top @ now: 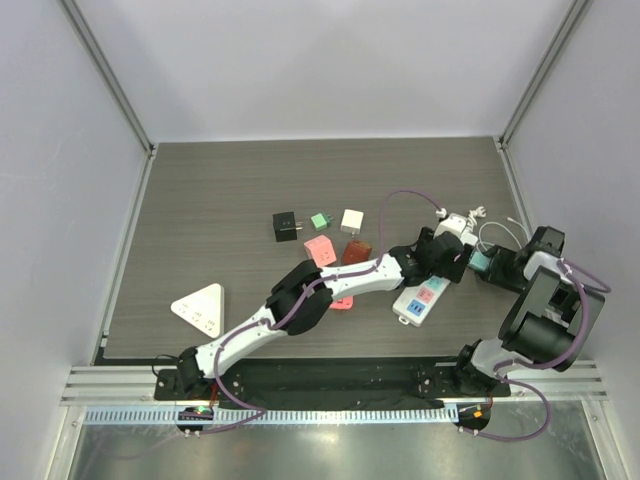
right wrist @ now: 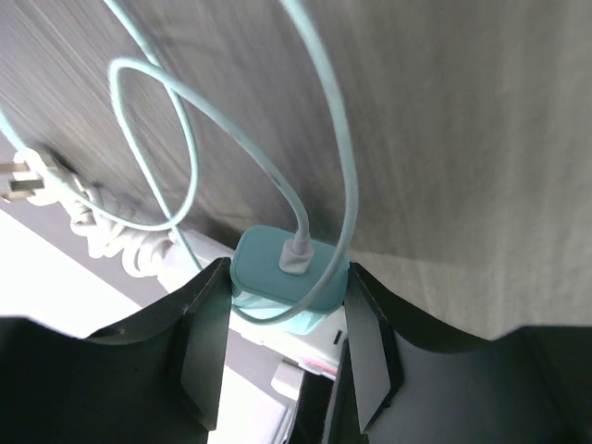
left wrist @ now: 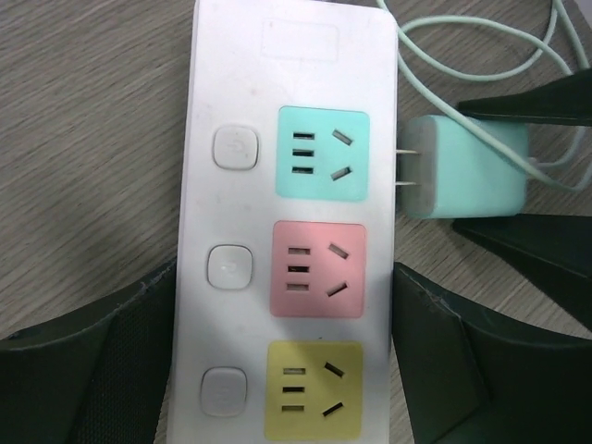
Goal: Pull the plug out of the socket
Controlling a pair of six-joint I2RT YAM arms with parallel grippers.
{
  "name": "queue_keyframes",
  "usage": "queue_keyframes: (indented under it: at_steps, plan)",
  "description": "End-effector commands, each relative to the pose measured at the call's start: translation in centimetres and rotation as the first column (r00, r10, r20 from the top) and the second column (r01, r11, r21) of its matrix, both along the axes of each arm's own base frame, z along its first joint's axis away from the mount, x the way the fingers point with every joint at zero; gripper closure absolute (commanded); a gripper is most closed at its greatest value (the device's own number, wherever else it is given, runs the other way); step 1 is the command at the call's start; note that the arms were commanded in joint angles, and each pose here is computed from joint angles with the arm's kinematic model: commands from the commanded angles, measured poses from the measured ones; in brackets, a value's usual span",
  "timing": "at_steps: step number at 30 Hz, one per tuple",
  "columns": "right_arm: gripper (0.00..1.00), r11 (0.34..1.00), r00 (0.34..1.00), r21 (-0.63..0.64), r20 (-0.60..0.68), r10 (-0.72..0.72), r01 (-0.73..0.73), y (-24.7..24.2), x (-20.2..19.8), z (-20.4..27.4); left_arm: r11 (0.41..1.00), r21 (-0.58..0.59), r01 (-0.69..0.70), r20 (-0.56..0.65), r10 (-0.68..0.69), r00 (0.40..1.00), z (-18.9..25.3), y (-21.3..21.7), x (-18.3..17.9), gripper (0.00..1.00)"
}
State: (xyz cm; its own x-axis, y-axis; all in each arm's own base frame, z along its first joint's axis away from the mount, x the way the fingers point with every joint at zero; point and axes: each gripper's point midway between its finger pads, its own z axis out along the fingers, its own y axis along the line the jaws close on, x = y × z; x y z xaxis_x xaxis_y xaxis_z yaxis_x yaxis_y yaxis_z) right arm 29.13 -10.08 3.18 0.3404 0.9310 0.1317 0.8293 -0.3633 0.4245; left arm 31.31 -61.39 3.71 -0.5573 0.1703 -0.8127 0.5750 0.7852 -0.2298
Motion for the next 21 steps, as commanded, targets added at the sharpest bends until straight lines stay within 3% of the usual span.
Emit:
queue_keyframes:
  at_steps: [1, 5, 10, 15, 16, 21]
  plan:
    - [0.99, 0.994, 0.983, -0.114, -0.18, -0.02, -0.001, -2.3, -5.4, -1.3, 0.938, 0.231, -0.258, -0.002, 0.266, 0.964, -7.5, 8.2, 5.2, 0.64]
    - [0.99, 0.996, 0.988, -0.086, -0.155, -0.016, 0.003, -1.5, -5.0, -1.1, 0.934, 0.24, -0.266, 0.018, 0.269, 0.963, -7.4, 8.1, 5.1, 0.69]
    - [0.99, 0.981, 0.991, -0.184, -0.129, 0.041, -0.065, -3.2, -3.9, 1.0, 0.941, 0.228, -0.25, -0.004, 0.258, 0.966, -7.4, 7.9, 5.0, 0.68]
    - [0.99, 0.925, 0.973, -0.306, -0.11, 0.203, -0.227, -5.1, -1.8, 4.1, 0.968, 0.165, -0.188, -0.058, 0.199, 0.978, -6.1, 7.0, 4.6, 0.47]
    - [0.99, 0.915, 0.966, -0.312, -0.1, 0.238, -0.257, -5.0, -1.4, 4.4, 0.981, 0.111, -0.16, -0.058, 0.167, 0.984, -4.2, 6.1, 4.5, 0.39]
    - [0.99, 0.774, 0.877, -0.435, -0.084, 0.474, -0.46, -4.7, 1.2, 6.9, 0.996, 0.03, -0.081, -0.068, 0.083, 0.994, -2.0, 5.5, 3.3, 0.21]
